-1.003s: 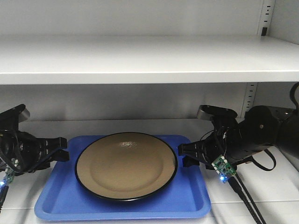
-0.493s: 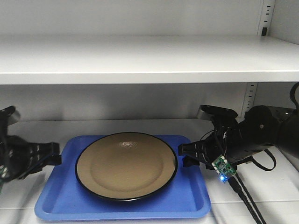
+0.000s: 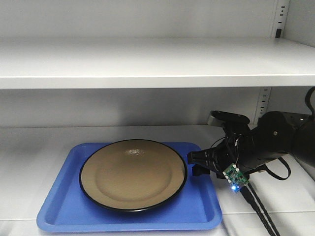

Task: Place disk in tray to left cabinet
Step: 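Open the left gripper and withdraw it from the tray rim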

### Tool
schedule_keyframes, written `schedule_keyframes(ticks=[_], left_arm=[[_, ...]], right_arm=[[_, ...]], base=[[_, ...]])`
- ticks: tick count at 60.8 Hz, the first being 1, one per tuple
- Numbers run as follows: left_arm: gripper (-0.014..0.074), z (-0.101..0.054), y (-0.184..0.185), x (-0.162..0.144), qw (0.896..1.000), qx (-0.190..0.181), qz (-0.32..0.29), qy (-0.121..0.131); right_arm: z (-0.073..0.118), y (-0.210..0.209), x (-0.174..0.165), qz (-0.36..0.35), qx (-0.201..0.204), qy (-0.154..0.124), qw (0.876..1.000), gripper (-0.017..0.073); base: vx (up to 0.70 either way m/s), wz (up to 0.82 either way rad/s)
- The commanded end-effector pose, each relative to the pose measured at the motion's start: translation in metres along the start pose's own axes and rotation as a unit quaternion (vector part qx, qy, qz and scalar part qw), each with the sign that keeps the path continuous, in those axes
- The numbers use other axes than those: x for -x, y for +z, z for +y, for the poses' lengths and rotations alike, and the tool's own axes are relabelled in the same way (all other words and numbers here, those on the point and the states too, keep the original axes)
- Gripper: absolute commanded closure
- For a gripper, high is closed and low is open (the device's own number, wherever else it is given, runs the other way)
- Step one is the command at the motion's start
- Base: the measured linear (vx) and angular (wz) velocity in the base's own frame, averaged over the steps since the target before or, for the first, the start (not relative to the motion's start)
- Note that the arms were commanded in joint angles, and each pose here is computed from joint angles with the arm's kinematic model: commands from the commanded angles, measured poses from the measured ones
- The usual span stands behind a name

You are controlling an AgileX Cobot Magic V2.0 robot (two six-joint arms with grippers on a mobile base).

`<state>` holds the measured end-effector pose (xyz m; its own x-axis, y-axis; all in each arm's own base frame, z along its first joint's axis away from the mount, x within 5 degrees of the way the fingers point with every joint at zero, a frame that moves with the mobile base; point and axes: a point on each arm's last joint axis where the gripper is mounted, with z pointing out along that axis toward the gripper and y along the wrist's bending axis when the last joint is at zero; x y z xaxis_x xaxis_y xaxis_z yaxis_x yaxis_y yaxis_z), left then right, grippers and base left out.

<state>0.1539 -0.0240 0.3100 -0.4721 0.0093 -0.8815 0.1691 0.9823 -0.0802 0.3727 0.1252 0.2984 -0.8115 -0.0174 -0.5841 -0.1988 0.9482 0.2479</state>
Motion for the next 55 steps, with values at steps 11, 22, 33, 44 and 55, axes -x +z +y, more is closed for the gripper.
schedule_keyframes(ticks=[11,22,33,44,55], left_arm=[[0.0603,0.006,-0.031,-0.052,0.992,0.037,-0.124,0.014],[0.0601,0.01,-0.043,-0.082,0.985,0.063,-0.16,0.009],[0.0601,0.012,-0.045,-0.111,0.98,0.077,-0.183,0.006],[0.0601,0.015,-0.038,-0.14,0.973,0.092,-0.209,0.003],[0.0601,0.018,-0.032,-0.153,0.969,0.105,-0.222,0.0]], right_arm=[[0.007,-0.029,0.017,-0.067,0.01,-0.01,0.998,0.009],[0.007,-0.029,0.017,-0.067,0.01,-0.01,0.998,0.009],[0.007,-0.029,0.017,-0.067,0.01,-0.01,0.998,0.009],[0.007,-0.029,0.017,-0.067,0.01,-0.01,0.998,0.009],[0.007,-0.029,0.017,-0.065,0.011,-0.009,0.998,0.009]], base=[[0.0,0.0],[0.0,0.0],[0.0,0.0],[0.0,0.0],[0.0,0.0]])
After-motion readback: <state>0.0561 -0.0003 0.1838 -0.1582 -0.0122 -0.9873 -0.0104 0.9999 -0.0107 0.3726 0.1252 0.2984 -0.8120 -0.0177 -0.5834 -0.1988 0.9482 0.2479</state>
